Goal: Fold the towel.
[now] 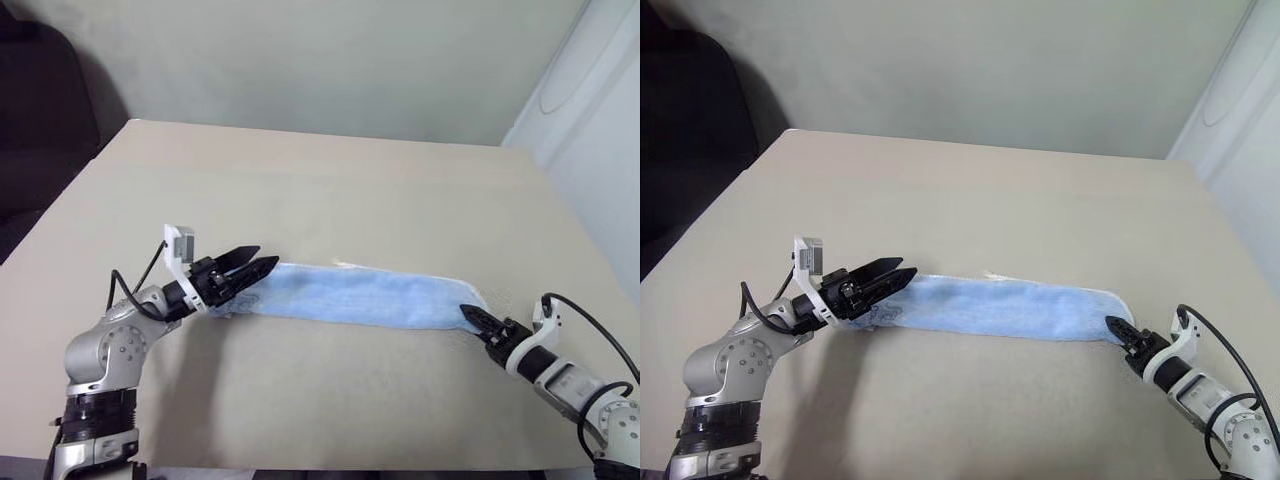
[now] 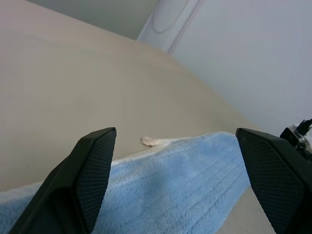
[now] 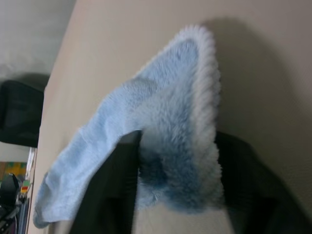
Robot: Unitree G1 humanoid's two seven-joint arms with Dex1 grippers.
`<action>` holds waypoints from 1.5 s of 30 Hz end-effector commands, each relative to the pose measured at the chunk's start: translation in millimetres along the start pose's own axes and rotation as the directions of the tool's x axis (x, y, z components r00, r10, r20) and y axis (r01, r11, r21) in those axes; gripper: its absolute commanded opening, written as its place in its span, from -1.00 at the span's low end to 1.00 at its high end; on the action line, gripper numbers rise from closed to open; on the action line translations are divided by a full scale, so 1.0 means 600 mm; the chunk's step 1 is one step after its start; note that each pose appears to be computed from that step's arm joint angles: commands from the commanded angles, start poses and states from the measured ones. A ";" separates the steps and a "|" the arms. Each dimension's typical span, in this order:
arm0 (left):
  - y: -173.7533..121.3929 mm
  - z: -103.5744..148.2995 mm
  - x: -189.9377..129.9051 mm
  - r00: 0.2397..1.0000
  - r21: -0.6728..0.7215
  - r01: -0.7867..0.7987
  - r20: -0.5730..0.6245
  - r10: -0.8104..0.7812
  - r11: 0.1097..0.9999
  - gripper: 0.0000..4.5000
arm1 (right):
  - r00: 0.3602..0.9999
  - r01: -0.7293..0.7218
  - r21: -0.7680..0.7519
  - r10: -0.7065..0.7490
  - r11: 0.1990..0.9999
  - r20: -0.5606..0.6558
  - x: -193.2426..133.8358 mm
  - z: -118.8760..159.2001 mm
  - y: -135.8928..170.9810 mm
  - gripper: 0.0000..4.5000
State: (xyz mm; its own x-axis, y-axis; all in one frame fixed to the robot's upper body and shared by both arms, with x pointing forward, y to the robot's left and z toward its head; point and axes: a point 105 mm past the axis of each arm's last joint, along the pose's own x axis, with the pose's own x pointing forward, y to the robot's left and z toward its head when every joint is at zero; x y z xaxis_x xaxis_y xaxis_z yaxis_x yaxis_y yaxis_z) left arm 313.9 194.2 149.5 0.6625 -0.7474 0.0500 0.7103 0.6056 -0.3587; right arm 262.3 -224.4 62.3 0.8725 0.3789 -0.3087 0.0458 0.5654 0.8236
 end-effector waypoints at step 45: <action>-0.013 0.001 0.011 0.999 0.016 0.026 0.027 -0.026 1.000 0.90 | 0.999 0.015 -0.160 -0.009 0.987 0.034 -0.022 0.028 0.004 -0.99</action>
State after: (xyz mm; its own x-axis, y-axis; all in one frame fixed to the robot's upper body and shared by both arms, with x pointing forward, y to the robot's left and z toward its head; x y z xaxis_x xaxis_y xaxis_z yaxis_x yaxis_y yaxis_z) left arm 313.3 186.1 141.9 0.6548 -0.7538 0.0545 0.7100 0.5889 -0.3860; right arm 258.6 -233.0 65.4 0.8693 0.3669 -0.3311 0.0016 0.6678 0.7444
